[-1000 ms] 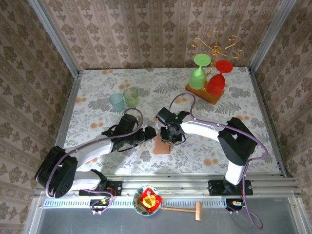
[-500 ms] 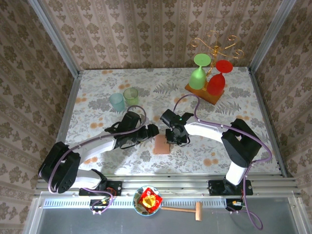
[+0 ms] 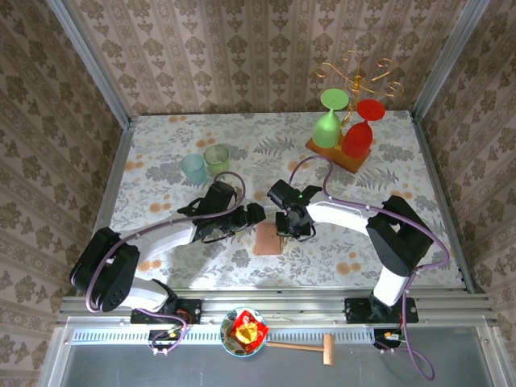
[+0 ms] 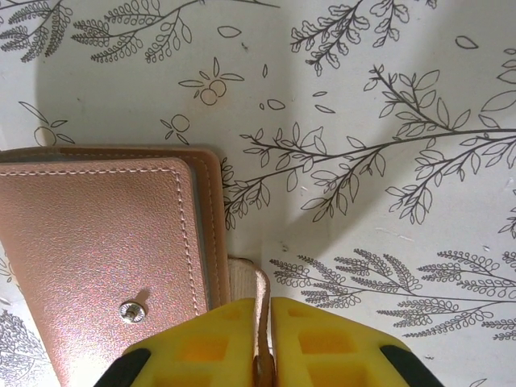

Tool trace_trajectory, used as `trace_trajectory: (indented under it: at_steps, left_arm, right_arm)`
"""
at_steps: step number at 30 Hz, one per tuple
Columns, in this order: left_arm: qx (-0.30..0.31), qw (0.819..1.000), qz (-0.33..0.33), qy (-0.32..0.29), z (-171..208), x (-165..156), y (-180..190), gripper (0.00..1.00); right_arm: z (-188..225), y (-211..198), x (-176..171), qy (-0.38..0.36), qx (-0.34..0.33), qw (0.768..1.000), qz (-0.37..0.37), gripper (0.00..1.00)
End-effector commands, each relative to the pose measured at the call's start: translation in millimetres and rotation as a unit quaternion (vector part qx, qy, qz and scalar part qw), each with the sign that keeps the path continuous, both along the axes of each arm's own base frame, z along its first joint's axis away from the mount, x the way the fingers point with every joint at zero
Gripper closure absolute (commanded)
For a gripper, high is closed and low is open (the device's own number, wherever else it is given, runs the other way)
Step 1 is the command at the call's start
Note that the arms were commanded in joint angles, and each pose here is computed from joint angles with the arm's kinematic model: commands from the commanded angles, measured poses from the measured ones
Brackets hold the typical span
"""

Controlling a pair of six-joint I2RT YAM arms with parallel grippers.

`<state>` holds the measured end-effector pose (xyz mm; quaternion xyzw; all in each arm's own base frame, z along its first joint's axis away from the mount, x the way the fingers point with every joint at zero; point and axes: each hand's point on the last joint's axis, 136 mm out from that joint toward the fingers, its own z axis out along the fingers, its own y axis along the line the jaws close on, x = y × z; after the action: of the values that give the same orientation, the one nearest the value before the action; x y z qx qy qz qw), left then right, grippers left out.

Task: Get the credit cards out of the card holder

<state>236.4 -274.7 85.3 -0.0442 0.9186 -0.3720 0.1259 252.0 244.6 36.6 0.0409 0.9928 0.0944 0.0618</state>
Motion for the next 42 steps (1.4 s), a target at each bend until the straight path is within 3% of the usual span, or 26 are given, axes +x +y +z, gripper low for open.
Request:
trace_trajectory:
  at_steps: [1,9,16,20,30,42]
  left_arm:
    - [-0.012,1.000,-0.012,-0.013,11,6,-10,0.18]
    - [-0.036,0.999,-0.025,-0.025,24,13,-15,0.18]
    - [-0.006,0.999,-0.018,-0.039,27,17,3,0.17]
    - [-0.016,0.999,-0.002,-0.043,28,21,13,0.26]
    - [-0.015,0.998,0.017,-0.059,33,27,45,0.20]
    - [-0.020,0.996,-0.021,-0.087,44,21,51,0.18]
  right_arm:
    - [10,-8,2,-0.017,-0.011,1.000,0.001,0.89]
    - [39,-10,3,-0.039,-0.001,0.999,0.005,0.92]
    - [67,-9,4,-0.060,0.018,0.998,0.004,0.93]
    - [78,-4,5,-0.073,0.027,0.997,0.004,0.94]
    - [91,22,9,-0.086,0.040,0.995,0.020,0.93]
    - [96,60,11,-0.094,0.065,0.993,0.026,0.93]
